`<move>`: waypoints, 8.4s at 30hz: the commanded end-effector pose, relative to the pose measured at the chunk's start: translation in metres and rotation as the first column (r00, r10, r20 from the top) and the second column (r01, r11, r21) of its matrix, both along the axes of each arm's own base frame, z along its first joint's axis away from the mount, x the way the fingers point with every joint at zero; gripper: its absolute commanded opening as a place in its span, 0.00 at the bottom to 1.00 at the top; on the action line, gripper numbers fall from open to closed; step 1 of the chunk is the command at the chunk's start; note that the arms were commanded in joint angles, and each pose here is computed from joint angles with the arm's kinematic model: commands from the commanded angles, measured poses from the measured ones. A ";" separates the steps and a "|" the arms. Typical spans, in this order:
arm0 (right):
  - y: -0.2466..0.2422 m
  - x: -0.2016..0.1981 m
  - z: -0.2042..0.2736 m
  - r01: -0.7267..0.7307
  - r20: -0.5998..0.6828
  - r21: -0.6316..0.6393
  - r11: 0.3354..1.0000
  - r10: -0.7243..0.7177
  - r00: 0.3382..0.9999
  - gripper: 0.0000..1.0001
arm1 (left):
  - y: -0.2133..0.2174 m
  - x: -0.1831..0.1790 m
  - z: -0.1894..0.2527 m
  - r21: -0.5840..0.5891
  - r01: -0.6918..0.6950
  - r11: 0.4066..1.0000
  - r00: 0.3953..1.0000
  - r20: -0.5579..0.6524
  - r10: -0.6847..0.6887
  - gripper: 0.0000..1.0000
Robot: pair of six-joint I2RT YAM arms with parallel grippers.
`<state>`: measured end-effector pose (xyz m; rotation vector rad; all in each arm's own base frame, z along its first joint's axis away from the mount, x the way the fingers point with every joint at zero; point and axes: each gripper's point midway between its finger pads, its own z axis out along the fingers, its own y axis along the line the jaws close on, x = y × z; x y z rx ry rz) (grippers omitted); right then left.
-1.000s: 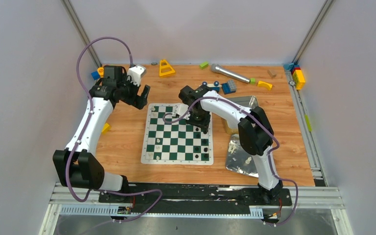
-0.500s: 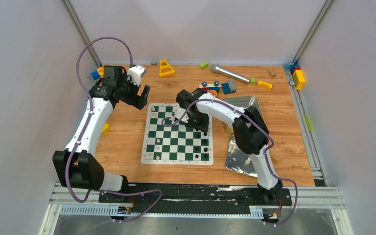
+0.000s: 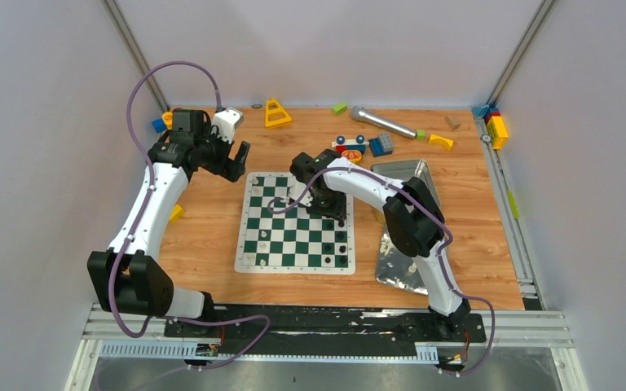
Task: Set up the chess pieces on the board
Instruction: Place the chess piece on the chessboard, then pick up the chess piece from the storage box, then place the chess piece on the chessboard.
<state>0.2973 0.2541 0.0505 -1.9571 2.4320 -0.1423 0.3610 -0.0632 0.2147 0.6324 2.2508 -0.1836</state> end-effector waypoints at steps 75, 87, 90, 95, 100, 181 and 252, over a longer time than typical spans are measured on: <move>-0.141 0.156 0.006 0.336 -0.013 0.694 0.637 -0.455 0.891 0.47 | -0.052 0.002 0.000 -0.127 0.358 0.925 0.930 0.136 -0.341 1.00; -0.138 0.150 -0.016 0.160 0.061 0.686 0.710 -0.275 0.959 0.52 | -0.061 0.001 -0.005 -0.121 0.448 0.886 0.891 0.148 -0.430 1.00; -0.136 0.148 -0.021 0.128 0.071 0.683 0.719 -0.240 0.968 0.52 | -0.062 0.003 -0.005 -0.129 0.454 0.882 0.888 0.145 -0.436 1.00; -0.133 0.149 -0.029 0.094 0.082 0.672 0.734 -0.200 0.976 0.52 | -0.063 0.004 -0.011 -0.122 0.476 0.871 0.878 0.132 -0.461 1.00; -0.127 0.152 -0.034 0.063 0.093 0.666 0.744 -0.166 0.982 0.52 | -0.065 0.007 -0.016 -0.119 0.496 0.860 0.866 0.131 -0.482 1.00; 0.005 -0.003 0.208 0.340 -0.401 0.901 0.269 0.215 0.891 0.01 | -0.279 -0.075 0.056 0.003 0.973 0.229 0.207 0.417 -0.885 0.67; 0.002 0.068 0.222 0.523 -0.515 0.844 0.118 -0.093 0.852 0.47 | -0.268 -0.016 0.066 -0.684 0.513 0.519 0.847 0.305 -0.436 0.00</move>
